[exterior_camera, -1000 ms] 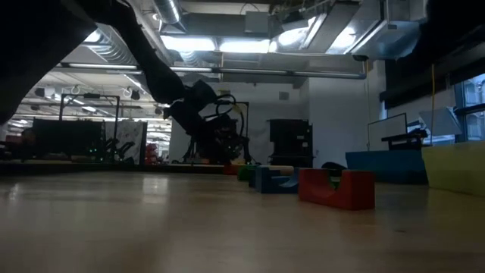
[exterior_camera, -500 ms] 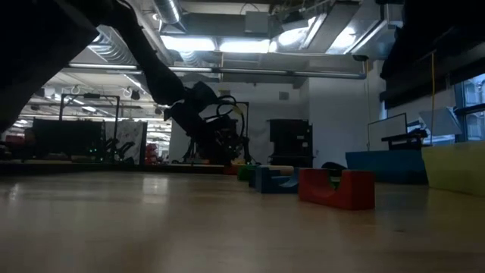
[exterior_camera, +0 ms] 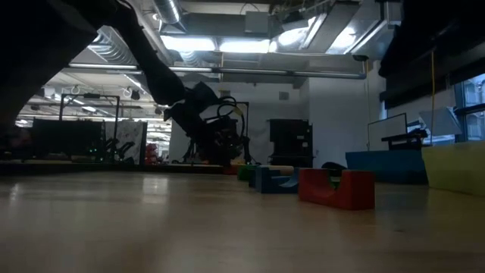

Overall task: Sort blocks by size
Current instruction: Put the red cylindrical block into the blue bin

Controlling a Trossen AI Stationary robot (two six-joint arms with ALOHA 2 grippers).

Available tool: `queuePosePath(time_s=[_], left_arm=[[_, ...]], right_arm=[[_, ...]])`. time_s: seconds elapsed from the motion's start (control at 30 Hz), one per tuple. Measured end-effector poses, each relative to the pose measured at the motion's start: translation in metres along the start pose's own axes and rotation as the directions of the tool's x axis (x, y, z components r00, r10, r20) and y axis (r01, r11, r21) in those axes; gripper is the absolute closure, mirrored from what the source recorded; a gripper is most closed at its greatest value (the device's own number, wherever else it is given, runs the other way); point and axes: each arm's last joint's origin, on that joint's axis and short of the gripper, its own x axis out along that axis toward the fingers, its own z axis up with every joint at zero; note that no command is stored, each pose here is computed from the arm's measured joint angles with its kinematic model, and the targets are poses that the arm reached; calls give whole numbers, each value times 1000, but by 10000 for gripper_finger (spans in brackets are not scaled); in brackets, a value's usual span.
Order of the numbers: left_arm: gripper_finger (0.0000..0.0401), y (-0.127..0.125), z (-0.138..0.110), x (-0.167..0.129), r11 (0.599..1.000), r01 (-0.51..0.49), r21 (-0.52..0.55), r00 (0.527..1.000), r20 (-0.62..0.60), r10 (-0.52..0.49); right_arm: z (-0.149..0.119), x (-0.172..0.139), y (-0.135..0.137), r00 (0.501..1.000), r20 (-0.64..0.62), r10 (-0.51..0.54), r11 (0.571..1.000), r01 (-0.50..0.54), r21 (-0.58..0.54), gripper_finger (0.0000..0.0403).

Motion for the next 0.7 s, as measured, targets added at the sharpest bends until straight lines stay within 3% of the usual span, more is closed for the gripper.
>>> queuePosePath(time_s=[0.43,0.7], left_arm=[[218,2,5,-2,995,59,-77,995,-74,-65],[218,5,10,-2,995,32,-98,999,-37,-36]], right_arm=[[0,0,3,998,-25,54,998,-54,14,233],[0,0,3,998,-25,54,998,-53,14,233]])
